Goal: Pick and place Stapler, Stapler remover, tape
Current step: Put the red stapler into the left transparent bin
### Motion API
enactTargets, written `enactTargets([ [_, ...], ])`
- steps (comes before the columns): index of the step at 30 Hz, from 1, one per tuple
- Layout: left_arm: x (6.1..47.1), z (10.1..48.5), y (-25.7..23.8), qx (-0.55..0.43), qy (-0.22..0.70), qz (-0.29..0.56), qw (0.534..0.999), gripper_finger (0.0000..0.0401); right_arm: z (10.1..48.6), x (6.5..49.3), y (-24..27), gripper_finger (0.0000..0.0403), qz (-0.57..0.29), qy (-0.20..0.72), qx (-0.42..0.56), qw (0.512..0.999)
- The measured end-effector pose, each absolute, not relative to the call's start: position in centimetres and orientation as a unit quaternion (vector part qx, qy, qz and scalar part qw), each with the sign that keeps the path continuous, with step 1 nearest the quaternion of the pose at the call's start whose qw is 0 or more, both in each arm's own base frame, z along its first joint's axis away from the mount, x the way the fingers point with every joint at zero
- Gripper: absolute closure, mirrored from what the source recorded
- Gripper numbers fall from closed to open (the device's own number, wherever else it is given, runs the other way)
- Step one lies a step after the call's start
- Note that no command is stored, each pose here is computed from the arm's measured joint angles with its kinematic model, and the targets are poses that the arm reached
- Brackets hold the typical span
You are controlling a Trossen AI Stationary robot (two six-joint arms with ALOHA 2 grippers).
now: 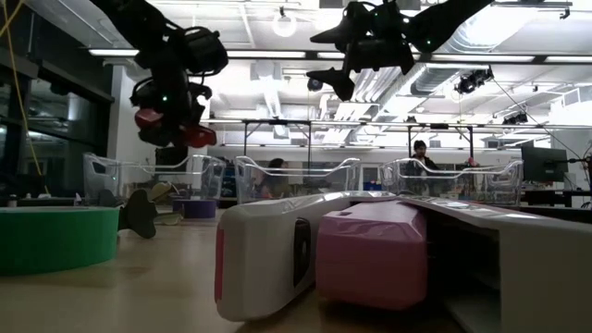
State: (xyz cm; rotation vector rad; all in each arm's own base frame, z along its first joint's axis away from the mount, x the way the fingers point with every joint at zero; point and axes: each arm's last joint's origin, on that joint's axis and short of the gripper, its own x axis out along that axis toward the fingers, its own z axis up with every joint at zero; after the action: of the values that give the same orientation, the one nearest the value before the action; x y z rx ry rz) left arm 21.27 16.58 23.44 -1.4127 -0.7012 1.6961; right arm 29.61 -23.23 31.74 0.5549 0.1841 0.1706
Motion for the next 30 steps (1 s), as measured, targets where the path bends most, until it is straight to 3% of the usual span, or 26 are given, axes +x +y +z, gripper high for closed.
enactTargets([
  [11, 20.1, 22.8, 18.8, -0.607, -0.28, 0.659, 0.345, 0.0201, 31.7, 29.6, -23.4, 0.0055, 0.054, 0.087, 0.272, 0.957],
  [16, 20.7, 21.2, 19.2, -0.64, -0.291, 0.649, 0.291, 0.0201, 31.7, 29.6, -23.4, 0.0055, 0.048, 0.086, 0.272, 0.957],
  [30, 21.0, 18.5, 21.0, -0.647, -0.273, 0.663, 0.262, 0.0201, 31.7, 29.6, -23.4, 0.0055, 0.047, 0.087, 0.293, 0.951],
])
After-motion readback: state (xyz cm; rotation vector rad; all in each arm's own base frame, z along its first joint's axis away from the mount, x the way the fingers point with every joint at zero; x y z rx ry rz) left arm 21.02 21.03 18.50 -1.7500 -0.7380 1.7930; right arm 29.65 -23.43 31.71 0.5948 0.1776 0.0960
